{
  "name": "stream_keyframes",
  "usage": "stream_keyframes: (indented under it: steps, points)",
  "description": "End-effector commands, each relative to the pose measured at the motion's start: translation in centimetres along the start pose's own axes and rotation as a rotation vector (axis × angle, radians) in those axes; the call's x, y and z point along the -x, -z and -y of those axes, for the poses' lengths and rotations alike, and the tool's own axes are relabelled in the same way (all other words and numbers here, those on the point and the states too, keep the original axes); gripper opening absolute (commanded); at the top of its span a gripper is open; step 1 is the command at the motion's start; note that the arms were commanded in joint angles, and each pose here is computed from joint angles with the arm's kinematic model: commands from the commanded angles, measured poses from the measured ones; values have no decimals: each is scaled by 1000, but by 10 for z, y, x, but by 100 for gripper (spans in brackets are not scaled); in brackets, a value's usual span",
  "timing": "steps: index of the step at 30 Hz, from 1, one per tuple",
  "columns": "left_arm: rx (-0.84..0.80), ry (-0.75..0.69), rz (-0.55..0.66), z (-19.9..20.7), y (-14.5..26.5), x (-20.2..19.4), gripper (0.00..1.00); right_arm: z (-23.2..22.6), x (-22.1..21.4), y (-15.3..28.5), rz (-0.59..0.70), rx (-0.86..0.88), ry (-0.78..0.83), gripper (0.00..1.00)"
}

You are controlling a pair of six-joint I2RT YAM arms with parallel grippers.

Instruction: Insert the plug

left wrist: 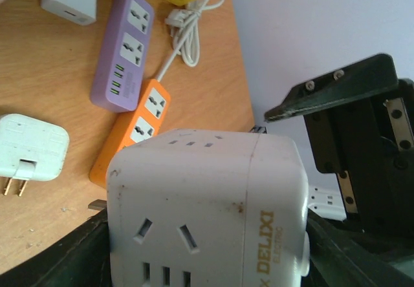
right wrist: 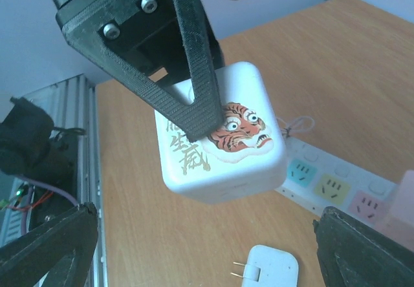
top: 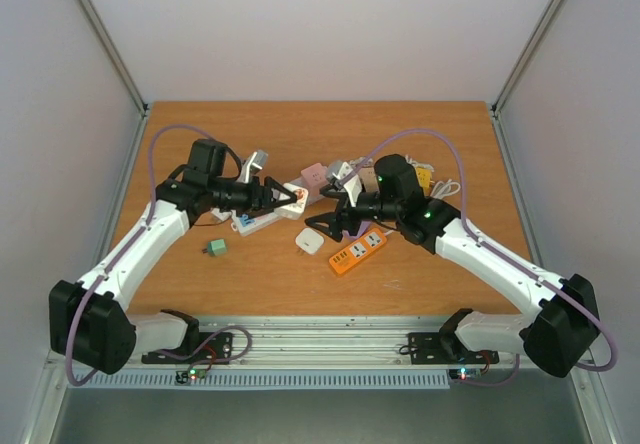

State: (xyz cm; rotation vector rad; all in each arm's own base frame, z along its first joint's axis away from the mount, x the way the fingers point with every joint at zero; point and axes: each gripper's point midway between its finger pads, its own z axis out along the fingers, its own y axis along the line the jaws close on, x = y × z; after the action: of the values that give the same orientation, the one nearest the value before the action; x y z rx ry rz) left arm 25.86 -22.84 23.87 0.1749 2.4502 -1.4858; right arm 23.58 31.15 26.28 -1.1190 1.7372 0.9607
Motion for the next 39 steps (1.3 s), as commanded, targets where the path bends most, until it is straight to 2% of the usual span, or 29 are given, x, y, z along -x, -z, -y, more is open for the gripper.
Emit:
stream_keyframes:
  steps: [1, 8, 11, 14, 16, 19, 21, 25, 26, 30, 37, 39]
  points:
    - [-86, -75, -35, 24, 8, -11, 53, -17, 21, -7, 31, 80, 144, 92]
    - [-116, -103, -38, 31, 11, -13, 54, -9, 18, -32, -39, 56, 226, 88]
    - [-128, -100, -42, 32, 10, -15, 54, -6, 14, -38, -58, 54, 252, 77]
    - [-131, -76, -45, 31, 10, -16, 54, -4, 15, -41, -70, 47, 260, 70]
    - [-138, -63, -51, 32, 11, -18, 55, -4, 16, -44, -70, 50, 260, 60]
    - [-122, -27, -40, 31, 12, -19, 65, -5, 17, -49, -77, 60, 242, 43]
    - [-97, 7, -14, 30, 15, -17, 76, 1, 23, -50, -41, 18, 216, 35]
    - [-91, 51, 80, 32, 21, -8, 97, 12, 41, -43, 97, -82, 177, 31]
    - [-108, 69, 95, 35, 22, -7, 99, 14, 45, -40, 133, -102, 170, 31]
    - [-111, 108, 150, 37, 28, -3, 99, 17, 56, -30, 205, -148, 125, 32]
    - [-163, 182, 163, 39, 24, 5, 82, 14, 59, -26, 198, -140, 84, 34]
    - [-190, 163, 175, 43, 24, 8, 77, 13, 59, -27, 193, -128, 73, 34]
